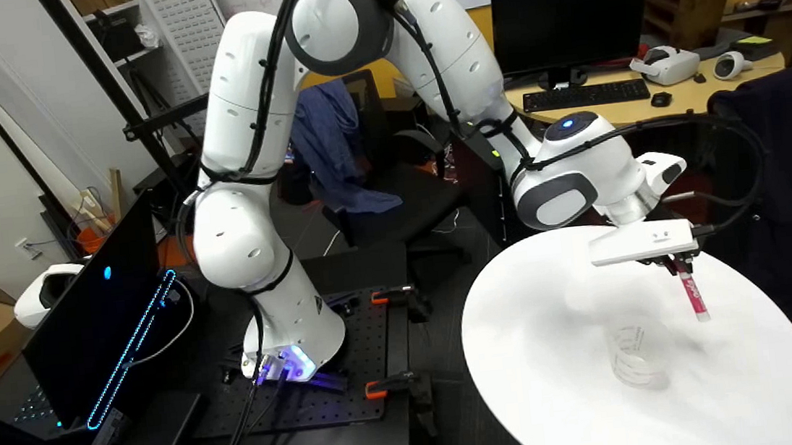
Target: Remove the marker from the cup and put it on the table
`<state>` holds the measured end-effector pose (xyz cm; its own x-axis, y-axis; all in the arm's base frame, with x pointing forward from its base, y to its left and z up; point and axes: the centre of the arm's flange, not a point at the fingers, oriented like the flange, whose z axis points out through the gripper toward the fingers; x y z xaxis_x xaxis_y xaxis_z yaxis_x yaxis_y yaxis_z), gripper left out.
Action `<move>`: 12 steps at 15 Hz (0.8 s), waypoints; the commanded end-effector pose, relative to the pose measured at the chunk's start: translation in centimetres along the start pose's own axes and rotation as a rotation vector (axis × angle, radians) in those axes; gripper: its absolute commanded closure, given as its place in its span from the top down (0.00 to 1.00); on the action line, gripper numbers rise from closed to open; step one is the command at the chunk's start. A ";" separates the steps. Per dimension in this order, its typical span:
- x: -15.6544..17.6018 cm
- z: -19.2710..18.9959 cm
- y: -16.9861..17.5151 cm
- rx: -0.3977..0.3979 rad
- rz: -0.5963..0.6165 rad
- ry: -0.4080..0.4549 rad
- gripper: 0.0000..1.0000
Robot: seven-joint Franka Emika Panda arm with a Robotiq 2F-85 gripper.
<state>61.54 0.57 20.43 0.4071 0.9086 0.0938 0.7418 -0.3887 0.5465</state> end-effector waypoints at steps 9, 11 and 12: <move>3.8 0.9 -1.9 0.211 -0.143 0.013 0.05; 3.9 1.1 -1.9 0.231 -0.153 0.009 0.05; 3.9 1.2 -2.0 0.240 -0.153 0.009 0.05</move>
<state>61.73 4.82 17.89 0.2713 0.9618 0.0368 0.8906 -0.2654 0.3694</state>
